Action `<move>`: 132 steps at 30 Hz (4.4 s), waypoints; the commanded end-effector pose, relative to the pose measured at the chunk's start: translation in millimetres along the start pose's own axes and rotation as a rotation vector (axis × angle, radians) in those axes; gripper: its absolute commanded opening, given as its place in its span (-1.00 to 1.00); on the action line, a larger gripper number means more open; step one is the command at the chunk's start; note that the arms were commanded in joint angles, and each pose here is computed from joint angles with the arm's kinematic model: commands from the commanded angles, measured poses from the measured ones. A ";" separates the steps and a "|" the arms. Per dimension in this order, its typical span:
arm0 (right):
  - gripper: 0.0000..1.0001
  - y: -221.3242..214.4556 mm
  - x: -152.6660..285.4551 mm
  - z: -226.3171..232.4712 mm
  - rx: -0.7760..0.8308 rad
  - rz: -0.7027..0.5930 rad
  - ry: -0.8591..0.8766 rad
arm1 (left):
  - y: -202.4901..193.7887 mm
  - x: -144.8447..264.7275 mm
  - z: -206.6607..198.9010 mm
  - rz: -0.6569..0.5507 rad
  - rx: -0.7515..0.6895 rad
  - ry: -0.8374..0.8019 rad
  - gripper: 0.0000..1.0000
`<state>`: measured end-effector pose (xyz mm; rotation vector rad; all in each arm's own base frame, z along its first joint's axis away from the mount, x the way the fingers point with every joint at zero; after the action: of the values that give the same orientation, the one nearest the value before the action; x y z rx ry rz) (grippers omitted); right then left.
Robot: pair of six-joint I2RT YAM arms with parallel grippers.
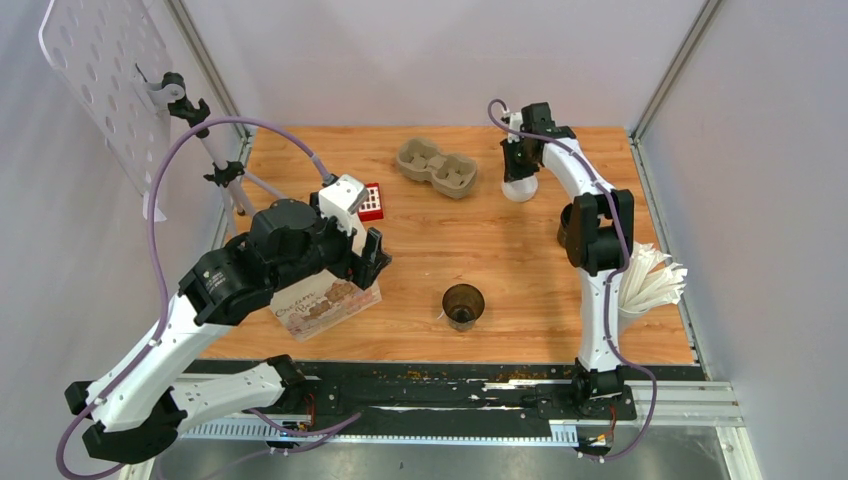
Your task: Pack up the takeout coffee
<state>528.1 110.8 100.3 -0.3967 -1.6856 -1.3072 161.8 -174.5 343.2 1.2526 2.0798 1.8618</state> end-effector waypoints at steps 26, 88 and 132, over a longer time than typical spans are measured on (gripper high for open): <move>-1.00 37.9 72.2 -13.9 -0.054 -0.096 -0.051 | 9.2 2.7 -7.5 -0.047 0.022 -0.038 0.95; -1.00 -22.0 418.7 285.8 -0.263 -0.639 1.075 | 61.0 -51.7 -105.9 -0.649 -0.563 -0.628 0.90; 1.00 -111.6 444.9 145.1 -0.319 -0.853 -0.048 | -92.6 -173.9 -94.0 0.636 -0.147 -0.011 0.70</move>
<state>154.7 84.8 386.8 0.1475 -1.6898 -2.1782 188.2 -339.0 207.6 1.9914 1.6025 2.1576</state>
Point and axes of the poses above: each gripper's point midway between its finger pads, its own x axis back along the fingers, its own z axis along the line the jaws close on, y = z × x, the point moved 3 cm from there along x, back along the fingers, and after that the axes turned 10 degrees about x, right-handed, at the moved point
